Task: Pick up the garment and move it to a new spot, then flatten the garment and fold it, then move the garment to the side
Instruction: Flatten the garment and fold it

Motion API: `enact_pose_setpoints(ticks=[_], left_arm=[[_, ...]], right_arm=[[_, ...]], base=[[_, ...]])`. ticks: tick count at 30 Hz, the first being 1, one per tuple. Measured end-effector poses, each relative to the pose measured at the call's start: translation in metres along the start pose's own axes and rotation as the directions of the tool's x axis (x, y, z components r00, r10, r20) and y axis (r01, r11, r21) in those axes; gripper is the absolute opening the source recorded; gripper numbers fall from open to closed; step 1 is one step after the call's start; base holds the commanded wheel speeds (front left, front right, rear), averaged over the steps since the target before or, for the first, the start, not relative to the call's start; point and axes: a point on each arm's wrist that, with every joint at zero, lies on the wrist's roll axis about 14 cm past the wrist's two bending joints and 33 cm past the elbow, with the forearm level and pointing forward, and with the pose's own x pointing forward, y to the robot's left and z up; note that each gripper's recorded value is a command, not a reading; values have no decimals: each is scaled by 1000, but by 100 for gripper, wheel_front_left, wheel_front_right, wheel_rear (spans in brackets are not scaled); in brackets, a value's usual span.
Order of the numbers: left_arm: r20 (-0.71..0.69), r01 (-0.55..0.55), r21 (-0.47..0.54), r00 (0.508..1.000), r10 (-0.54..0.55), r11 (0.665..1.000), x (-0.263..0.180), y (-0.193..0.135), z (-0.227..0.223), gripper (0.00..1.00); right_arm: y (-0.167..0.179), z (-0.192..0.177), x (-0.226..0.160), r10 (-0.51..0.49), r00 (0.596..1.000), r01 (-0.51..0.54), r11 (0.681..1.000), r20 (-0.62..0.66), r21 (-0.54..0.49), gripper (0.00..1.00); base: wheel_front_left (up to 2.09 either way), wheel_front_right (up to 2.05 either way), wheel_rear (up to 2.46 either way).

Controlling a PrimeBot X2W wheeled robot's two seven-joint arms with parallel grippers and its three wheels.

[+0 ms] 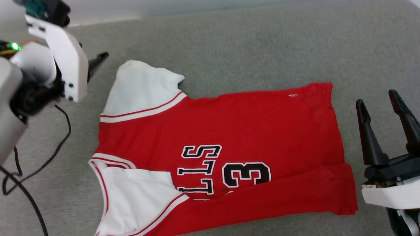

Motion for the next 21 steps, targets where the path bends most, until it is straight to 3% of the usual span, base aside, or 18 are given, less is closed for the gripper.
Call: enact_pose_setpoints(ticks=[8,13,21], left_arm=[[-231,69,-47,970,-78,997,54,1,-6,100],[-408,118,-42,904,-125,992,83,-7,-31,100],[-575,165,21,809,-123,986,112,-13,-78,100]], right_arm=[[-6,-33,6,-31,997,31,999,-70,7,100],[-8,-57,13,-25,992,25,1000,-123,3,100],[-19,-84,11,-50,980,50,999,-190,-6,100]], base=[[0,0,0],[0,0,0],[0,0,0]])
